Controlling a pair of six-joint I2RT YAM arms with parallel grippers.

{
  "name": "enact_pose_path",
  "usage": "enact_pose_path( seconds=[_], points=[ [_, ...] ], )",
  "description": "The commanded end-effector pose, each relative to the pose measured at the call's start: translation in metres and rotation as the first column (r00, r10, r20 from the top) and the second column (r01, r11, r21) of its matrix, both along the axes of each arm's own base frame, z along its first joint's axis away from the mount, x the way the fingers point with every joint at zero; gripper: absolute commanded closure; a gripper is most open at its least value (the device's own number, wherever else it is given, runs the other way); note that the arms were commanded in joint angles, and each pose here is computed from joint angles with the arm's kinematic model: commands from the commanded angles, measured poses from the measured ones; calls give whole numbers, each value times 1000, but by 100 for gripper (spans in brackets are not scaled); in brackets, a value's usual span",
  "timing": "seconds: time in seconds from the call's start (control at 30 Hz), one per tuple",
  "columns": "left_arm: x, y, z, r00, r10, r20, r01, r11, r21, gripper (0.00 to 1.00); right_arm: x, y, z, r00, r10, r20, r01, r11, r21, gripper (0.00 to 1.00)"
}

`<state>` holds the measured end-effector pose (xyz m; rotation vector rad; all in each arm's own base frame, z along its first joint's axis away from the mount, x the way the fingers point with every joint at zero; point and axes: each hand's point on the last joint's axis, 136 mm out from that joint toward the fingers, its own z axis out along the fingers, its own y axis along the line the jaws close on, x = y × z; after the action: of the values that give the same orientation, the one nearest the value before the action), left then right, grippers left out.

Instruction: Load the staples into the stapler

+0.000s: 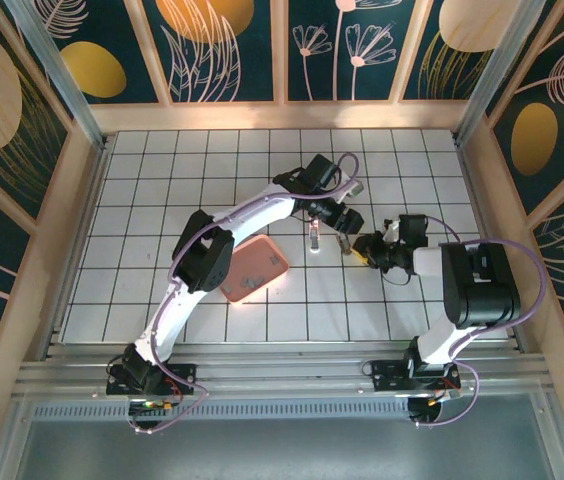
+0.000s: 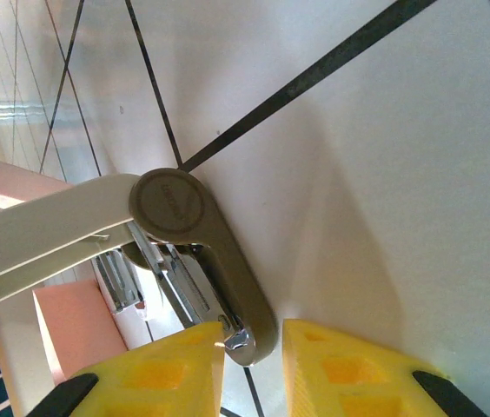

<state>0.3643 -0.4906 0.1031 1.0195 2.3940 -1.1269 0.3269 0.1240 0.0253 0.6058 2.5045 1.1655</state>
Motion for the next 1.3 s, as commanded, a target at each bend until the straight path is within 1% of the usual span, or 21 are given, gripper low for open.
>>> enact_pose_path(
  seconds=[0.0, 0.17, 0.4, 0.47, 0.53, 0.7, 0.77, 0.93, 1.13, 1.27],
  points=[
    [-12, -6, 16, 999, -46, 15, 47, 998, -41, 34, 3, -2, -9, 1000, -2, -2, 2, 999, -41, 74],
    [-20, -8, 14, 998, -66, 1, 66, 997, -38, 37, 4, -1, -9, 1000, -1, 0, 1, 999, -41, 74],
    [-25, -2, 11, 998, -59, 0, 59, 998, -17, 36, 3, -4, 2, 1000, -5, 17, 6, 998, -58, 72],
    [-19, 1, 12, 999, -25, 22, 25, 1000, -1, 35, 0, -5, 6, 1000, -6, 18, 7, 998, -67, 69],
    [-16, 2, 19, 999, -4, 42, 4, 1000, -11, 32, -2, -7, 14, 1000, -8, 29, 10, 997, -82, 67],
    [0, 8, 44, 987, 115, 112, -111, 993, -42, 30, -7, -15, 38, 998, -16, 56, 24, 990, -137, 64],
    [4, 11, 54, 980, 147, 134, -141, 988, -56, 29, -6, -16, 48, 997, -19, 70, 28, 990, -141, 62],
    [8, 18, 71, 967, 196, 162, -185, 980, -79, 28, 3, -2, 70, 994, 24, 110, -10, 991, -132, 59],
    [12, 27, 73, 960, 223, 170, -212, 974, -80, 28, 12, 15, 58, 994, 76, 73, -63, 985, -161, 59],
    [11, 32, 74, 958, 225, 177, -213, 974, -81, 28, 8, 14, 37, 997, 77, 18, -72, 976, -208, 63]
  ],
)
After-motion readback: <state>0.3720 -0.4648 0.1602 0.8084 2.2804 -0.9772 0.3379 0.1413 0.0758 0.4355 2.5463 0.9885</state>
